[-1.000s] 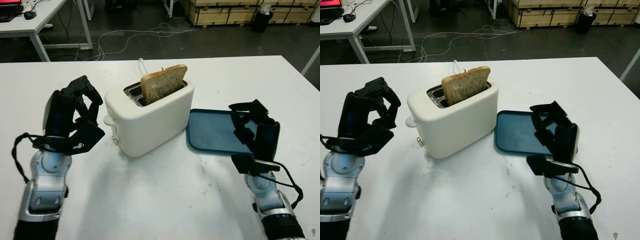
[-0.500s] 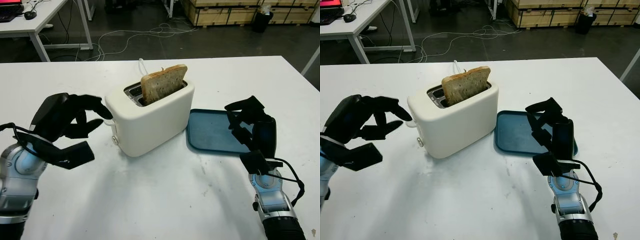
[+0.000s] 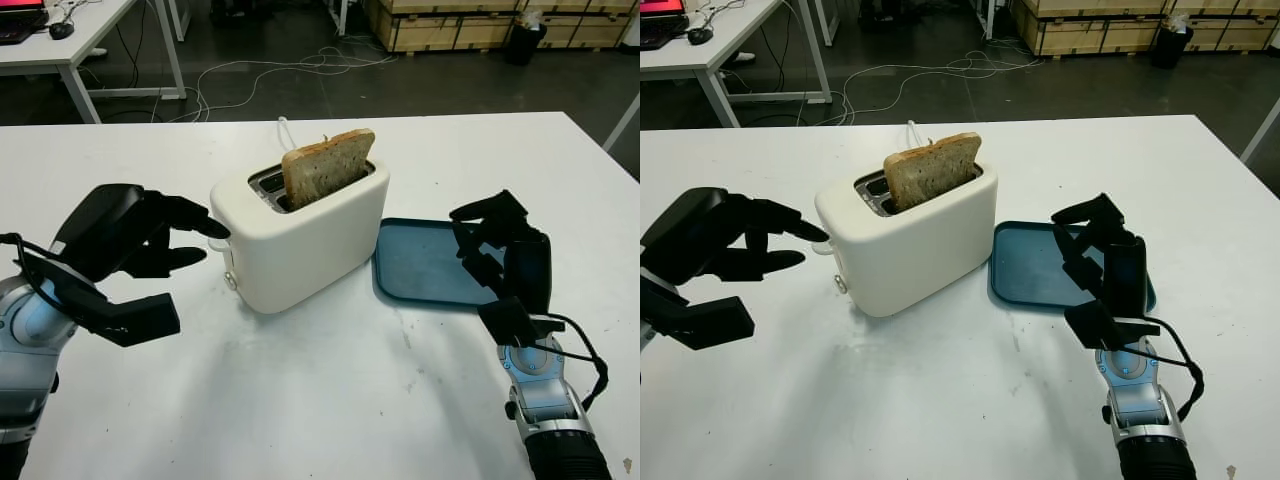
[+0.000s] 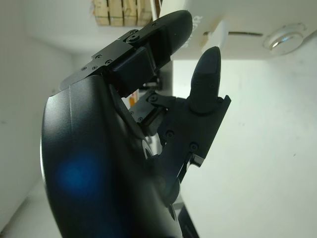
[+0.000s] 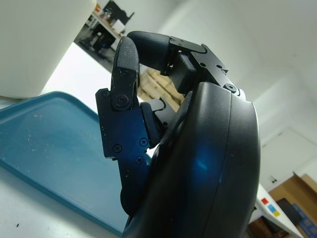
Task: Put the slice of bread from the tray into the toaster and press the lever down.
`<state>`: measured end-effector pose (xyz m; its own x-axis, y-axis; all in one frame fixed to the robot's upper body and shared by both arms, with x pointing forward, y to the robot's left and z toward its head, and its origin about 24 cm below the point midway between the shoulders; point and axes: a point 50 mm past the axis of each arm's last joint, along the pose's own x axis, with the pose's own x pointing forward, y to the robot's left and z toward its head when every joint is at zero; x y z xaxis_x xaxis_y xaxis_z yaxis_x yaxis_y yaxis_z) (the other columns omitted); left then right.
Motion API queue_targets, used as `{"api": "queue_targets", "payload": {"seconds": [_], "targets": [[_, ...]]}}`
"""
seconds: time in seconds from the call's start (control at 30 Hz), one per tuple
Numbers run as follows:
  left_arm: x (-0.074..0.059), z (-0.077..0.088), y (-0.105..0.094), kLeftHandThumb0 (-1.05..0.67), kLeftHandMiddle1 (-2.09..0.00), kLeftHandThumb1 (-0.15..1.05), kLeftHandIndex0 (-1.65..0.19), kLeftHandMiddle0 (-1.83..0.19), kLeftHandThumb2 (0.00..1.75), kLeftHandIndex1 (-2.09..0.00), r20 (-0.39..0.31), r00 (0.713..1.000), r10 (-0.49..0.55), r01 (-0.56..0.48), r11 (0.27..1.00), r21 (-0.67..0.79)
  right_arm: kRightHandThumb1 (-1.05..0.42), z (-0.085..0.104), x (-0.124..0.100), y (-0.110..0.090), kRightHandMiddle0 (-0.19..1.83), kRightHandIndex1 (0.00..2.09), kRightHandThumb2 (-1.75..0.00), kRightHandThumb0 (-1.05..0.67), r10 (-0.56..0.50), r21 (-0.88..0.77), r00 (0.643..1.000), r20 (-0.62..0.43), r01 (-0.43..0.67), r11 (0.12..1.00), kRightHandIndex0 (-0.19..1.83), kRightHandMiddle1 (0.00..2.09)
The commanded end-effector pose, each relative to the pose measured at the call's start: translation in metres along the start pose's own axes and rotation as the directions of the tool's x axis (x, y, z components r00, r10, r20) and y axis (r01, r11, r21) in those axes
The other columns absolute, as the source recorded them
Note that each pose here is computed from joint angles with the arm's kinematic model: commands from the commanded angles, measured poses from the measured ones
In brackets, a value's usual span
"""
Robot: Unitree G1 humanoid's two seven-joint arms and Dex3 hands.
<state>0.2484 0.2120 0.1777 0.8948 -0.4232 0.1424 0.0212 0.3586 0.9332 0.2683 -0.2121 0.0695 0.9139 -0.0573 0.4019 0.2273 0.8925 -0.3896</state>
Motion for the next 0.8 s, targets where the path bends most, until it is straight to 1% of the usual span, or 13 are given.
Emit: {"api": "queue_targets", "payload": {"seconds": [0.0,0.23,0.47,0.57,0.77], "targets": [[0.0021,-0.0003,0.0029,-0.18,-1.39,0.70,-1.12,-1.10,0.24,-0.06,0.005,1.000,0.003,-0.003,1.000,0.031,-0.92,0.0019,0.0027,0.0007,0.56,1.75,-0.28,-0.32,0.002,0.021,1.000,0.027,-0.003,1.000,0.83,1.75],[0.0026,-0.0028,0.0050,-0.15,-1.41,0.68,-1.15,-1.10,0.25,-0.05,-0.016,1.000,0.006,-0.004,0.998,0.069,-0.92,0.0023,0.0015,0.0019,0.56,1.75,-0.27,-0.31,0.008,0.031,1.000,0.023,-0.009,0.999,0.85,1.75],[0.0035,-0.0050,0.0034,-0.16,-1.32,0.68,-1.15,-1.12,0.25,-0.03,-0.033,0.999,-0.010,0.013,0.996,0.084,-0.92,0.0020,0.0000,0.0019,0.55,1.75,-0.27,-0.30,0.009,0.037,0.999,0.033,-0.010,0.999,0.84,1.75],[0.0039,-0.0061,0.0020,-0.16,-1.30,0.68,-1.15,-1.12,0.25,-0.03,-0.040,0.999,-0.027,0.031,0.995,0.094,-0.92,0.0018,-0.0004,0.0019,0.55,1.75,-0.27,-0.29,0.011,0.038,0.999,0.041,-0.013,0.999,0.84,1.75],[0.0049,-0.0062,0.0001,-0.13,-1.29,0.68,-1.15,-1.14,0.22,-0.02,-0.048,0.997,-0.052,0.057,0.993,0.105,-0.92,0.0006,-0.0014,0.0007,0.55,1.75,-0.27,-0.29,0.007,0.041,1.000,0.023,-0.008,0.999,0.85,1.75]]}}
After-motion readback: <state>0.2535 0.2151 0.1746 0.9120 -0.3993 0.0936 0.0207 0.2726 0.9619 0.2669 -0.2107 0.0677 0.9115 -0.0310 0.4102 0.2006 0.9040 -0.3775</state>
